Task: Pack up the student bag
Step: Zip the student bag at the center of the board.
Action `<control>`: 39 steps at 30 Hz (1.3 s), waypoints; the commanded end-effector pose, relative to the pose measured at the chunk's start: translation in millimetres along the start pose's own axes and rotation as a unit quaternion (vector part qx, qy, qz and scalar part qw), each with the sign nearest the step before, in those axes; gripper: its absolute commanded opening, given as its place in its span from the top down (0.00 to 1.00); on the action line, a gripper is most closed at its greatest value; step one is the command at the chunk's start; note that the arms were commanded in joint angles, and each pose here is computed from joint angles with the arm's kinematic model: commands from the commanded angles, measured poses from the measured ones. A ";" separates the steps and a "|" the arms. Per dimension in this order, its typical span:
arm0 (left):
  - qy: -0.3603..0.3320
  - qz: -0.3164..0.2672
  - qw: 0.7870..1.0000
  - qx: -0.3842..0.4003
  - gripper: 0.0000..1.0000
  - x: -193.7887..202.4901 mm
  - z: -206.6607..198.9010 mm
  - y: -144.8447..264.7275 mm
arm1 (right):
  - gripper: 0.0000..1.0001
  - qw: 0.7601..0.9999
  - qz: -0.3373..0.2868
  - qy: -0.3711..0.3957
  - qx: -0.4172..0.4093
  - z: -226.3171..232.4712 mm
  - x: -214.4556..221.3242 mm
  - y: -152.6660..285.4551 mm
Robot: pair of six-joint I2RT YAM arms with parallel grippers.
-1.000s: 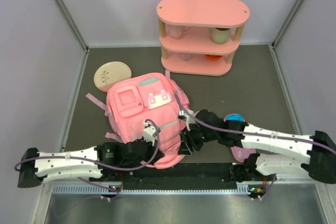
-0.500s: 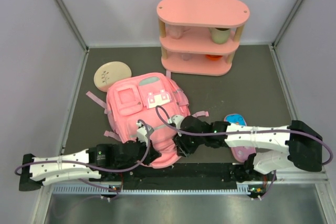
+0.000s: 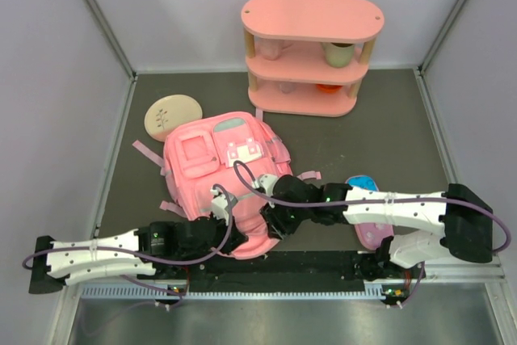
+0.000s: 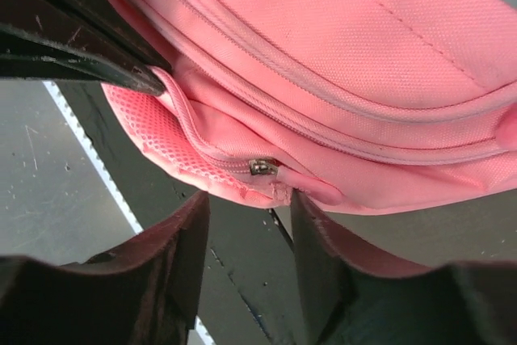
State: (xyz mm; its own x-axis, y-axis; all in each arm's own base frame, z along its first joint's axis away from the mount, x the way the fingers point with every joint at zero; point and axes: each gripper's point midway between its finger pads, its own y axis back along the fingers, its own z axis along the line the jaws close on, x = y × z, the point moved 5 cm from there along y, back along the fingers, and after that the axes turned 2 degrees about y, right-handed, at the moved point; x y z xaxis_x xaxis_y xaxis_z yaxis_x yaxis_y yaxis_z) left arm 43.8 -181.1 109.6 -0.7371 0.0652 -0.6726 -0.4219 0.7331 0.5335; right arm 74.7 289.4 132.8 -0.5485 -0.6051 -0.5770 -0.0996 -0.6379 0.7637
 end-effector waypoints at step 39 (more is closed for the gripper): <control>0.015 -0.022 1.000 0.006 1.00 -2.9 -0.4 -3.6 | 0.50 0.943 -0.181 -0.269 -0.072 -22.7 -10.5 0.9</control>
State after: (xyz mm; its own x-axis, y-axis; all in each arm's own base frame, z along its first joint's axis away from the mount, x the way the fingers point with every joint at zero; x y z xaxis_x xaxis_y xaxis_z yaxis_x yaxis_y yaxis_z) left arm 43.1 -180.7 108.3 -0.7409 0.0513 -0.6697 -0.4214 0.7409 0.5229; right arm 94.3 265.5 113.1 -0.8507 -0.1086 -0.5143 -0.2648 -0.7566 0.5978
